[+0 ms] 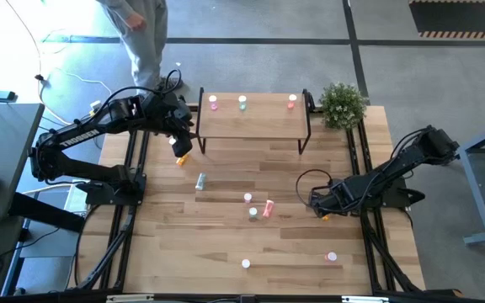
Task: Pick and place medicine bottles onto shelf by color
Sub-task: Put the middle right yellow pill bottle on the shelf
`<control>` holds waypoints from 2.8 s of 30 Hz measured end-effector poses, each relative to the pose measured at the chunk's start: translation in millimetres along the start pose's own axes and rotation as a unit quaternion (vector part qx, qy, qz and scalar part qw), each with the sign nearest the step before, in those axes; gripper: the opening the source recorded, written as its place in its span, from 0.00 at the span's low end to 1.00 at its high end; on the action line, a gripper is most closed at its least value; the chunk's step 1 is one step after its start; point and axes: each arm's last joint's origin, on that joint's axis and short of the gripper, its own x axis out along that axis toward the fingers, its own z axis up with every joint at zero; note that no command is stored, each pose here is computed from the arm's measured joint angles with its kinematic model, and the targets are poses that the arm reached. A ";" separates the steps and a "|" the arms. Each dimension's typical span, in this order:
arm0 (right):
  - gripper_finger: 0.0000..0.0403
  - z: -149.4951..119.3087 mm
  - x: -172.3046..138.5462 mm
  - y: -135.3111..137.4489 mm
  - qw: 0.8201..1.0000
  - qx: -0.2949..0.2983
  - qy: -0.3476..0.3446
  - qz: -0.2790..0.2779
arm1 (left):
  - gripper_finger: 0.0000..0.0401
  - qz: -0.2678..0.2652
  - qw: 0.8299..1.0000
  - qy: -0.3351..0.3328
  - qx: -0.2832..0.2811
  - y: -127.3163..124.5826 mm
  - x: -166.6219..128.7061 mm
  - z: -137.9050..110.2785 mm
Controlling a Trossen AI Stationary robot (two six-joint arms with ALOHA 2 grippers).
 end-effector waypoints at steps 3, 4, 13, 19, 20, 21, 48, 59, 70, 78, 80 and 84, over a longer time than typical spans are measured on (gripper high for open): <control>0.40 0.1 0.0 0.0 1.000 0.000 0.000 0.000 | 0.48 0.000 1.000 0.000 0.000 0.0 0.0 0.0; 0.38 0.1 0.0 -0.1 1.000 0.000 0.000 0.000 | 0.48 0.000 1.000 0.000 0.000 0.0 0.0 0.0; 0.30 -0.2 0.0 0.2 1.000 -0.002 0.001 0.001 | 0.48 0.000 1.000 0.000 0.000 0.0 0.0 0.0; 0.27 -0.9 0.0 1.3 1.000 -0.013 0.005 0.007 | 0.48 0.000 1.000 0.000 0.000 0.0 0.0 0.0; 0.27 -1.3 0.0 1.9 1.000 -0.015 0.007 0.010 | 0.48 0.000 1.000 0.000 0.000 0.0 0.0 0.0; 0.26 -1.8 0.0 2.4 1.000 -0.018 0.009 0.013 | 0.48 0.000 1.000 0.000 0.000 0.0 0.0 0.0; 0.25 -12.2 -6.7 30.6 0.973 -0.074 -0.036 0.215 | 0.48 0.000 1.000 0.000 0.009 0.0 0.0 0.0; 0.24 -18.5 -26.4 56.6 0.890 -0.113 -0.175 0.406 | 0.48 0.000 1.000 0.000 0.009 0.0 0.0 0.1; 0.24 0.6 -51.9 86.3 0.789 -0.208 -0.371 0.443 | 0.48 0.000 1.000 0.000 0.019 0.1 0.0 0.0; 0.24 26.0 -73.3 104.4 0.714 -0.267 -0.510 0.399 | 0.48 0.000 1.000 0.000 0.022 0.0 0.0 0.1; 0.24 32.1 -79.6 107.7 0.691 -0.282 -0.543 0.384 | 0.48 0.000 1.000 0.000 0.022 0.0 0.0 0.1; 0.24 45.0 -93.3 112.6 0.648 -0.297 -0.606 0.353 | 0.48 0.000 1.000 0.000 0.022 0.0 0.0 0.1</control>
